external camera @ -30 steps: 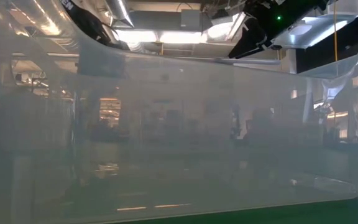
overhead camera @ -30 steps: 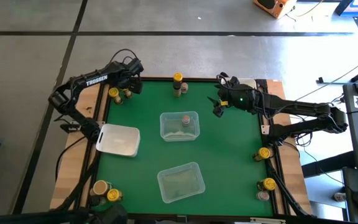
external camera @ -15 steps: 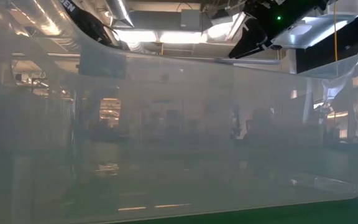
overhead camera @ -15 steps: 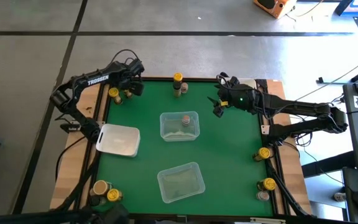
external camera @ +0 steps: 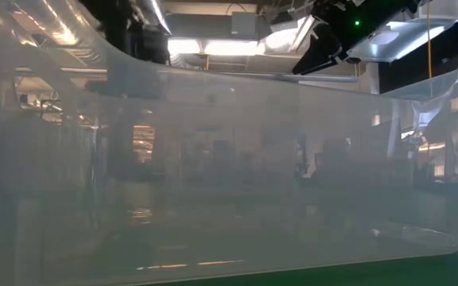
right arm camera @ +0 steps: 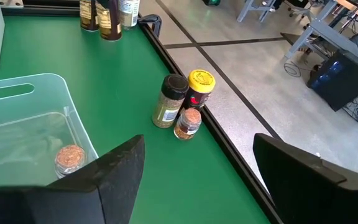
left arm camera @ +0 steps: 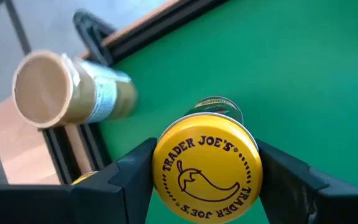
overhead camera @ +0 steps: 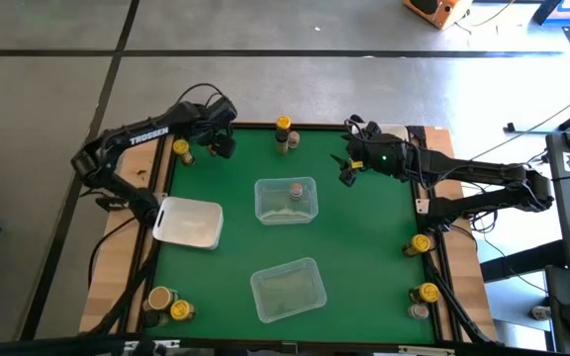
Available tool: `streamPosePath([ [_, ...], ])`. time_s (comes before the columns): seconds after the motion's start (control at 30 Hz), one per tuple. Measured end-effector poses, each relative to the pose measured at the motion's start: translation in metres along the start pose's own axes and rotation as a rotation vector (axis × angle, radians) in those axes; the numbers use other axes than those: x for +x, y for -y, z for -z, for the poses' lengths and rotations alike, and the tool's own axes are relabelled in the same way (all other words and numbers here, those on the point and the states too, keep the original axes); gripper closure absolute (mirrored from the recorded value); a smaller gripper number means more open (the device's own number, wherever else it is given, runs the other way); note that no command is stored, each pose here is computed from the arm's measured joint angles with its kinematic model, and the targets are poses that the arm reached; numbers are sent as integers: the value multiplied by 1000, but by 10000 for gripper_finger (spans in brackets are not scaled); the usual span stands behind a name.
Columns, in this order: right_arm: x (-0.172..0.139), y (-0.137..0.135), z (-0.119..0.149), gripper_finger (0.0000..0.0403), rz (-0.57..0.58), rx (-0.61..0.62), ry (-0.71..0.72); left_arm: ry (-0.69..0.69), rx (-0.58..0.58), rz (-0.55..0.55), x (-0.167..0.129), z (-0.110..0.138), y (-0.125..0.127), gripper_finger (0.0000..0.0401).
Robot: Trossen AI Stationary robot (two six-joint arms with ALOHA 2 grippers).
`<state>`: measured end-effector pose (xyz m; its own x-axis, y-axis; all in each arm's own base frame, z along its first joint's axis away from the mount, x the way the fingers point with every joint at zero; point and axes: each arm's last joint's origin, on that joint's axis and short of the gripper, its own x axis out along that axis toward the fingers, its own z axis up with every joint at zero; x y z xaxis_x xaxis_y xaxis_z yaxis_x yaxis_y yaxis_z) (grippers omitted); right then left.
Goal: Sort spices by type
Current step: Put the yellow spice can into the bottom white bin
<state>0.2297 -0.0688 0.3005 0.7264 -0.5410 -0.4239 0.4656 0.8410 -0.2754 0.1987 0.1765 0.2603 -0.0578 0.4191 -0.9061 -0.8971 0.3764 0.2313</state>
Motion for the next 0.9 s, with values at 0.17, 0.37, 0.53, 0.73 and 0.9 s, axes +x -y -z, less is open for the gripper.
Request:
streamPosePath([
  [0.17, 0, 0, 0, 104, -5, 0, 1, 31, 59, 100, -42, 10, 14, 175],
  [0.37, 0, 0, 0, 104, -4, 1, 5, -6, 116, 232, -92, 32, 25, 175],
  [0.53, 0, 0, -1, 104, -5, 2, 6, -22, 139, 292, -122, 54, 25, 174],
  [0.73, 0, 0, 0, 104, -5, 1, 5, -45, 156, 364, -145, 84, 25, 173],
  [0.9, 0, 0, -1, 104, -5, 1, 6, -86, 229, 434, -157, 106, 35, 173],
])
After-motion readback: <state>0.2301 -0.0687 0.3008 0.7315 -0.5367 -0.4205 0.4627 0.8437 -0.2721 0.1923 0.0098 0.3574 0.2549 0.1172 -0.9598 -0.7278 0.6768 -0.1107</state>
